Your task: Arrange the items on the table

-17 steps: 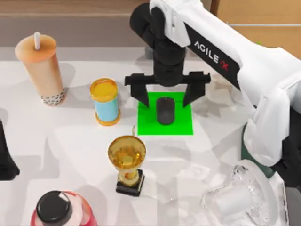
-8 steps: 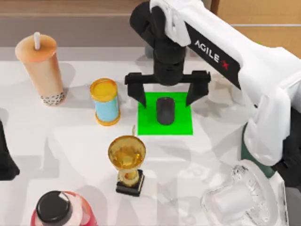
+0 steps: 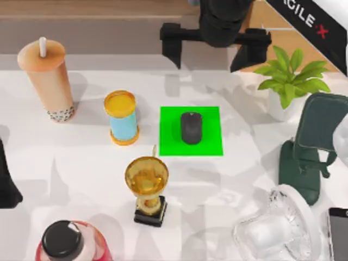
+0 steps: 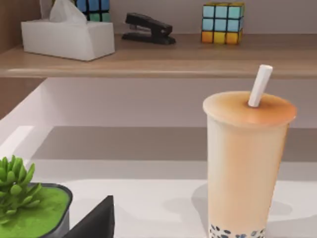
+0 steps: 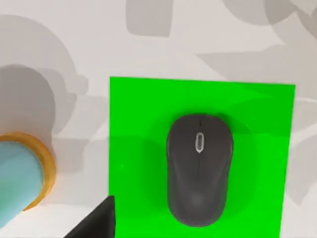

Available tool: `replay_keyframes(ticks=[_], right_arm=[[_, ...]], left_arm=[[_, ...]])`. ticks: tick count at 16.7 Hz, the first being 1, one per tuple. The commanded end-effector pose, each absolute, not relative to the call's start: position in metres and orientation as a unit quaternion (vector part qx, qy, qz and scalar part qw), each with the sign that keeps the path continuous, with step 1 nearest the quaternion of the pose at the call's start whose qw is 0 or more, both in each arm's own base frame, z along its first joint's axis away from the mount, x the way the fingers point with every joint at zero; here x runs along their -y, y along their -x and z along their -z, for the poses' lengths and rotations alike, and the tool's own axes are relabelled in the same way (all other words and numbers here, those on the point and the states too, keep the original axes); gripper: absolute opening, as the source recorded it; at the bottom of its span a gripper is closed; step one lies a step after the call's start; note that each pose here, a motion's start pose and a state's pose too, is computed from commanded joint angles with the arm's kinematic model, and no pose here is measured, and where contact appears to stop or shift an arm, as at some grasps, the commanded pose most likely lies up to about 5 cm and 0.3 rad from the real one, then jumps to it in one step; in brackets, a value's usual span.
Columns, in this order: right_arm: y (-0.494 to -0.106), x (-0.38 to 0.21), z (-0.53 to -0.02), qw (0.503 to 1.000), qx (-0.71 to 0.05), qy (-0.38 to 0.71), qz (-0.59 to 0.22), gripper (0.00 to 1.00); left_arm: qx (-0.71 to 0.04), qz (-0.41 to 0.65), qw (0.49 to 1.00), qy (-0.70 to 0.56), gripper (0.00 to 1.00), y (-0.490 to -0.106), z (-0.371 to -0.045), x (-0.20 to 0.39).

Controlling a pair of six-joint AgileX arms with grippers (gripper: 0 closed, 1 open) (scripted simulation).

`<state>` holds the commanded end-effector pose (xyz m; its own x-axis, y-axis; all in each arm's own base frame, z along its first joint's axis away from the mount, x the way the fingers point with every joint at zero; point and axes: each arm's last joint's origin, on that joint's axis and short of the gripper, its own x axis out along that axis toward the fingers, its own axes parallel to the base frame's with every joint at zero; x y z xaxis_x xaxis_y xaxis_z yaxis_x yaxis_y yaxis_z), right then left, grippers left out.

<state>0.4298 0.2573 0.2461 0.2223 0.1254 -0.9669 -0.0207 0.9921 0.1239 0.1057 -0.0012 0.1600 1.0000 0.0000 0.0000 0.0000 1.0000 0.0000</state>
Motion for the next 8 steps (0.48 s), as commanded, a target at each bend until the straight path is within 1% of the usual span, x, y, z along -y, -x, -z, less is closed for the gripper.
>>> replay_keyframes(ticks=[5, 8], right_arm=[[-0.406, -0.199, -0.325, 0.826, -0.557, -0.072, -0.05, 1.0], [-0.379, -0.161, -0.352, 0.839, -0.536, -0.081, -0.038, 1.0]], left_arm=[[0.0, 0.0, 1.0, 0.0, 1.0, -0.106, -0.16, 0.001], [0.0, 0.0, 1.0, 0.0, 1.0, -0.106, -0.16, 0.001]])
